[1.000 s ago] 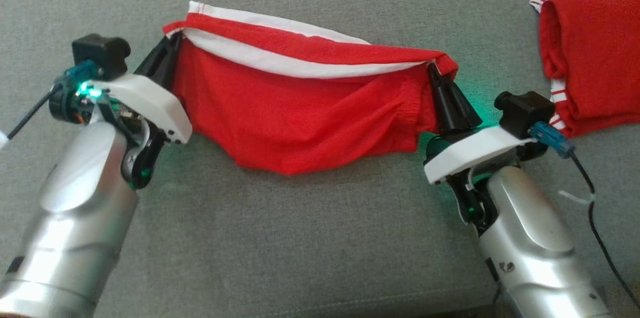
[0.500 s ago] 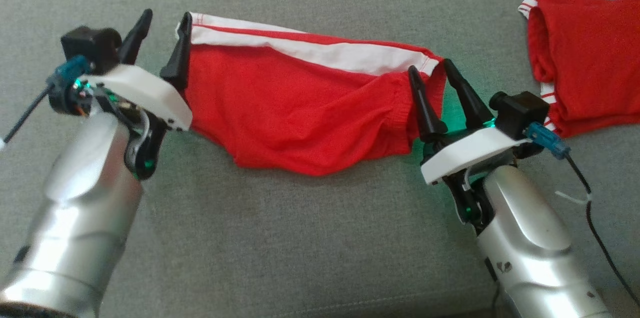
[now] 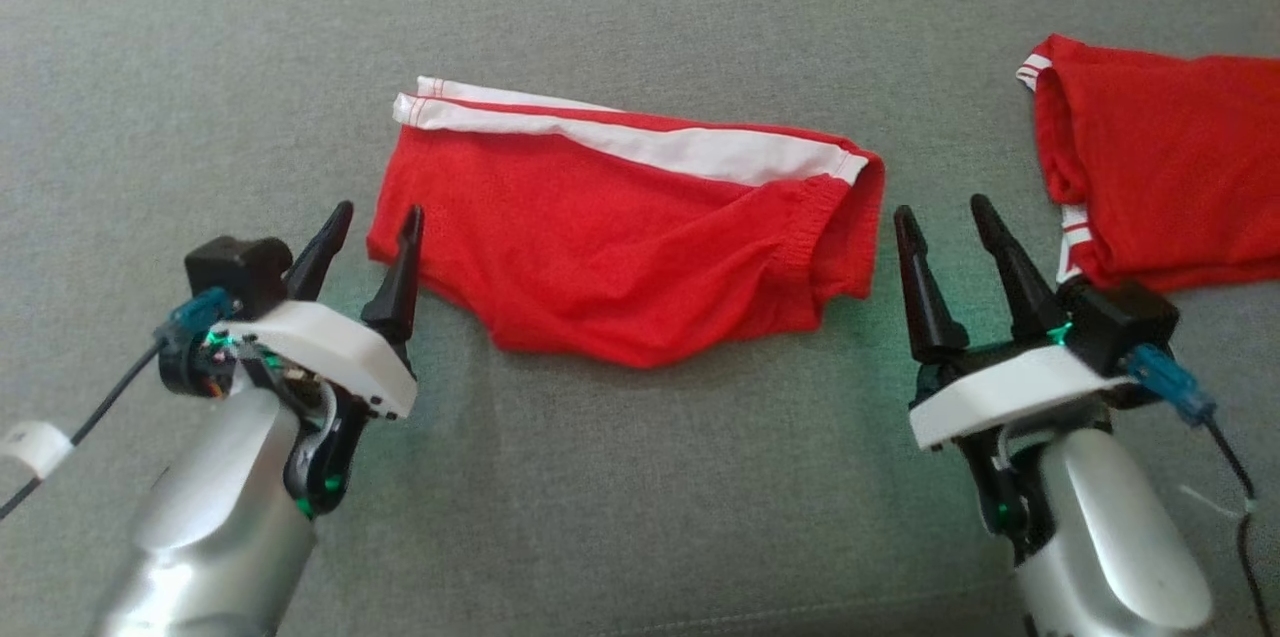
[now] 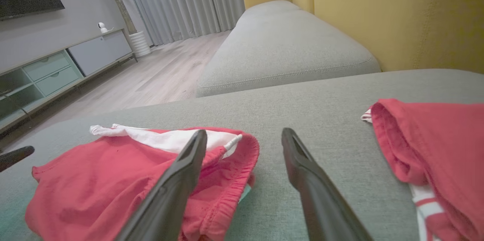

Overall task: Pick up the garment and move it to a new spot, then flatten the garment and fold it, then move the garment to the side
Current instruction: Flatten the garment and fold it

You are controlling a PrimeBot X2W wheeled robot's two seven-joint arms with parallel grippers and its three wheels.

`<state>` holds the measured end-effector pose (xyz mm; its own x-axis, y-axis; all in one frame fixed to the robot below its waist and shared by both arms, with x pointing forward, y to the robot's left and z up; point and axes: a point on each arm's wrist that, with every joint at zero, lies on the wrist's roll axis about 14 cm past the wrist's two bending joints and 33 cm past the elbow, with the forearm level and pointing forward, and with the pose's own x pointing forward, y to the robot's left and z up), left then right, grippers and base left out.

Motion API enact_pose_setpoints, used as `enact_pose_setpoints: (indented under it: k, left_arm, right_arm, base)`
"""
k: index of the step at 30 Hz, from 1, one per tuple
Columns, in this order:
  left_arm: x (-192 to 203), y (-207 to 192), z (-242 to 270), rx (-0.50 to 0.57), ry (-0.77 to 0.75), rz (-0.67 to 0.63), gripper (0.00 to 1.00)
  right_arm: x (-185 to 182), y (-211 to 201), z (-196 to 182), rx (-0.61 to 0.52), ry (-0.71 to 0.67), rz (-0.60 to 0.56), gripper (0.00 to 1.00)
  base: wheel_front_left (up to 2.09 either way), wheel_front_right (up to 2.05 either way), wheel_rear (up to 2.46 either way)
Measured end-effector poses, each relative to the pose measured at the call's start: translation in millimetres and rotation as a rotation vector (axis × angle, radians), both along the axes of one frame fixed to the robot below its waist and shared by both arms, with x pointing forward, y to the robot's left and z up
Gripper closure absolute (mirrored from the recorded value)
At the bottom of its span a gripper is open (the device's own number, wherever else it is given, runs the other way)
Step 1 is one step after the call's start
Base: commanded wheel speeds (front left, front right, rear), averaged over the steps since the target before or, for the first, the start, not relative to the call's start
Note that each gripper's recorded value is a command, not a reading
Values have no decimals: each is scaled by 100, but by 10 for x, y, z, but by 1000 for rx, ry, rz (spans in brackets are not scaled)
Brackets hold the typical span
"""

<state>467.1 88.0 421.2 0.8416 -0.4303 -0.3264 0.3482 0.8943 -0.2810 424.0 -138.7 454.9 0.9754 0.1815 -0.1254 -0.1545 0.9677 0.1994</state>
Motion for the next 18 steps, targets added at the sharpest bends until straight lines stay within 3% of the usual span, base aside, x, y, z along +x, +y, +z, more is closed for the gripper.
enact_pose_setpoints:
  k: [18]
  left_arm:
    - [25,-51,-522,71,188,-10,0]
  right_arm:
    - [-161,-254,125,-25,2,-66,0]
  base:
    - [0,0,0]
